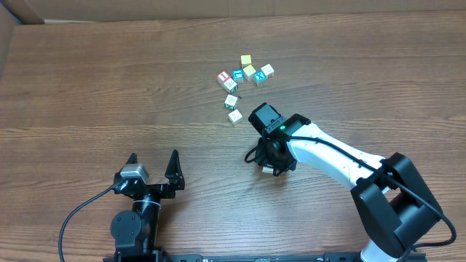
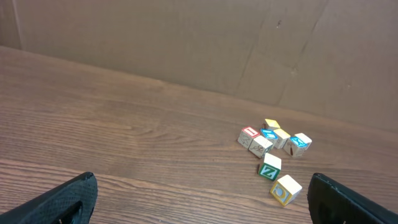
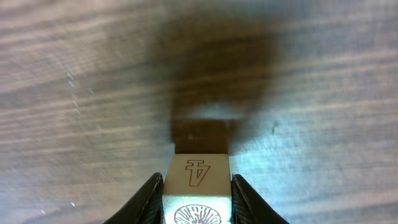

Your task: Flip 3 blocks

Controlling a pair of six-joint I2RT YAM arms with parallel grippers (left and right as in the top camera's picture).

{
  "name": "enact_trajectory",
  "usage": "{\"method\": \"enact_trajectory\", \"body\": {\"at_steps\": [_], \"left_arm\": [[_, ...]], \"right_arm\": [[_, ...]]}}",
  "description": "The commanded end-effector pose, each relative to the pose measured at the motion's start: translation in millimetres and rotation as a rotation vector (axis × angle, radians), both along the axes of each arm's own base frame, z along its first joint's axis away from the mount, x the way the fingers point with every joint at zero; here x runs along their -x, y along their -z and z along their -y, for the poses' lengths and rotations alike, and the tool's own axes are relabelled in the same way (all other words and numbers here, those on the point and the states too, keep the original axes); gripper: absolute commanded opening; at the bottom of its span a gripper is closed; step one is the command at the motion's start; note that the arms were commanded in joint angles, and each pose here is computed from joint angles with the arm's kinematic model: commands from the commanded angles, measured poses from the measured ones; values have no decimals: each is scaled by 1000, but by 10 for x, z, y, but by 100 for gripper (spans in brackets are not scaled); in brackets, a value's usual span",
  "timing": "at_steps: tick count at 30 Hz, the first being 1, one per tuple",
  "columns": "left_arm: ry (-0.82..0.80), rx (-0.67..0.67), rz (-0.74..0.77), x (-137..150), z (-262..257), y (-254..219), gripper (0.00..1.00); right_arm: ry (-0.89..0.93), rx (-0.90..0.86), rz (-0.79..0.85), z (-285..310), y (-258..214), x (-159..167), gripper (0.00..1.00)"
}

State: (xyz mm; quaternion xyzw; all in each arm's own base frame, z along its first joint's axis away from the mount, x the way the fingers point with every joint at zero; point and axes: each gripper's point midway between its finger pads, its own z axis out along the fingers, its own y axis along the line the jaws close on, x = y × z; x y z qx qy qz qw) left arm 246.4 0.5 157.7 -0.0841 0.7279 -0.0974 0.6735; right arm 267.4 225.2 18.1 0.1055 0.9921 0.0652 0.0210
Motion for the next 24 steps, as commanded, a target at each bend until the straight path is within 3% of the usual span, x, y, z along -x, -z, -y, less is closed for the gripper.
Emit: {"method": "enact_trajectory", "body": {"at_steps": [1, 7, 22, 24], "left_arm": [[5, -20, 3, 3, 11, 5, 100], [5, -20, 3, 3, 11, 5, 100], [4, -20, 4, 3, 10, 4, 100], [5, -20, 3, 3, 11, 5, 100]], "right_arm": [[0, 26, 86, 8, -7, -163, 31], [-51, -13, 176, -112, -58, -355, 31], [-96, 0, 215, -116, -75, -423, 33], [-97, -1, 211, -116, -73, -413, 38]]}}
